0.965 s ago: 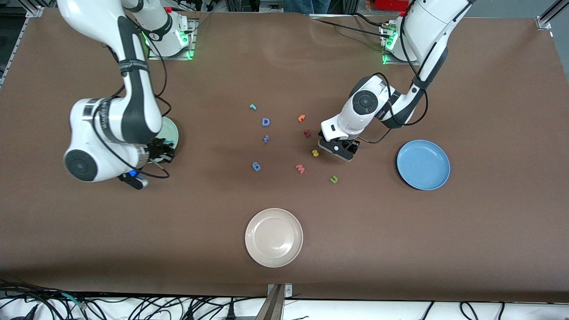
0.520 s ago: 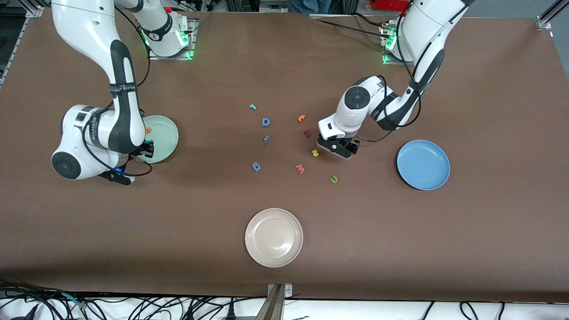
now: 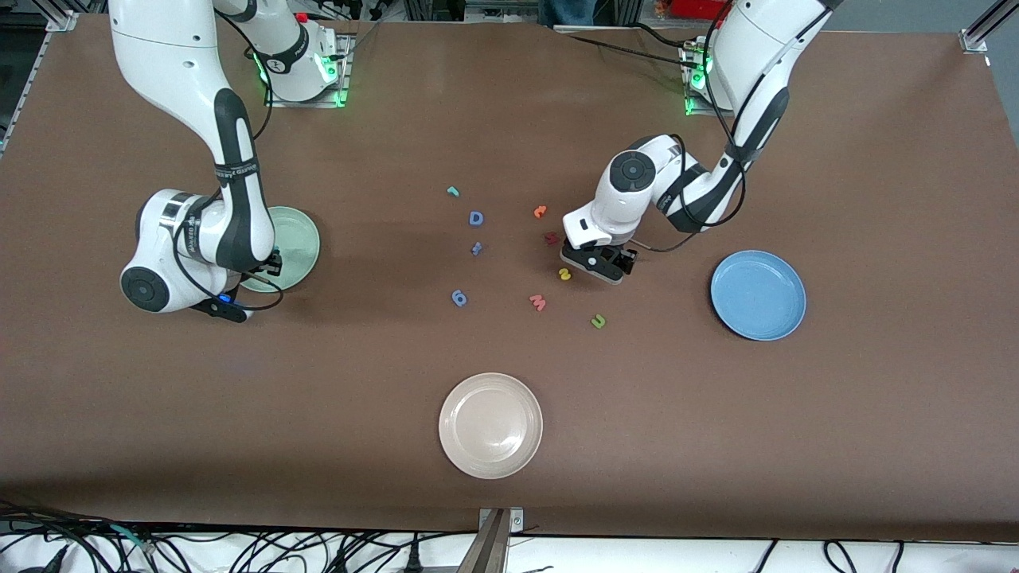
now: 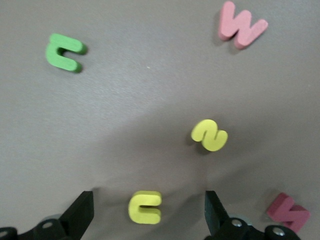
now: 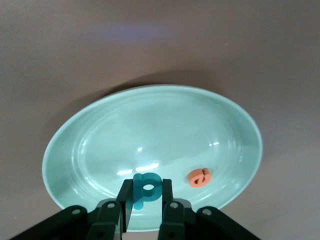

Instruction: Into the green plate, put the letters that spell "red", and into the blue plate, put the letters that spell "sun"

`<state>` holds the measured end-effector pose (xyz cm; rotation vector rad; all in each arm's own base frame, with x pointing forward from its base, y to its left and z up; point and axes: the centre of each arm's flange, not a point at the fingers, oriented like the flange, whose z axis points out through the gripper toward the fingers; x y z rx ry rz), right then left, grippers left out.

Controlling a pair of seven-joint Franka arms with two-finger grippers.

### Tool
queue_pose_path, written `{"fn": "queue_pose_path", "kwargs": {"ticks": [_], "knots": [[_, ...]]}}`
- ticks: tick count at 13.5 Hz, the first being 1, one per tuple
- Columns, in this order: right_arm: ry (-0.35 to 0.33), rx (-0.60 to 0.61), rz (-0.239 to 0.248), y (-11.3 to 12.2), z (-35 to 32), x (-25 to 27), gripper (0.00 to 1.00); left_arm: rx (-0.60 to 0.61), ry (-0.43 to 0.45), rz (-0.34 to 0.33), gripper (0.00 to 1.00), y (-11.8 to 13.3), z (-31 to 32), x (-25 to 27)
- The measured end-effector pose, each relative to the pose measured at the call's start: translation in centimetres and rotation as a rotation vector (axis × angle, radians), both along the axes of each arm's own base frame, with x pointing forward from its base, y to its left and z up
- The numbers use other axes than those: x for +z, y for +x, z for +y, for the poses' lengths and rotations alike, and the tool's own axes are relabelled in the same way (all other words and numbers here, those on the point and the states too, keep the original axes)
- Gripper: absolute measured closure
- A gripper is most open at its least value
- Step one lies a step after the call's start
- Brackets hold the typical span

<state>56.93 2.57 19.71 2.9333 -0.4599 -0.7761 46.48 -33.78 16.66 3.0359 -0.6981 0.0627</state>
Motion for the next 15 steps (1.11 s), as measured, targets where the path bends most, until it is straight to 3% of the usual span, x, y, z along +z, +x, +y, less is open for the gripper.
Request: {"fn": "queue_pose_path", "kwargs": {"ticks": [3,5,6,9,10,15], "knots": [[-0.003,0.001,0.008,-0.2,0.4,-1.1,0.73,0.004,0.002,0.007,0.09,-0.2,0.0,-0.4],[-0.011,0.005,0.016,-0.4,0.5,-2.0,0.73,0.004,0.001,-0.002,0.29,0.1,-0.1,-0.1],[-0.013,0.008,0.022,-0.5,0.6,-2.5,0.73,-0.001,0.004,-0.006,0.29,0.1,-0.1,-0.1],[-0.018,0.010,0.029,-0.6,0.7,-3.1,0.69,0.001,0.013,-0.028,0.58,0.2,-0.3,0.2],[-0.018,0.010,0.029,-0.6,0.7,-3.1,0.69,-0.003,0.023,-0.039,0.61,0.1,-0.4,0.2],[0.012,-0.015,0.033,0.3,1.9,-0.1,0.22,0.045,0.072,-0.110,0.67,-1.0,-1.1,0.0]]}}
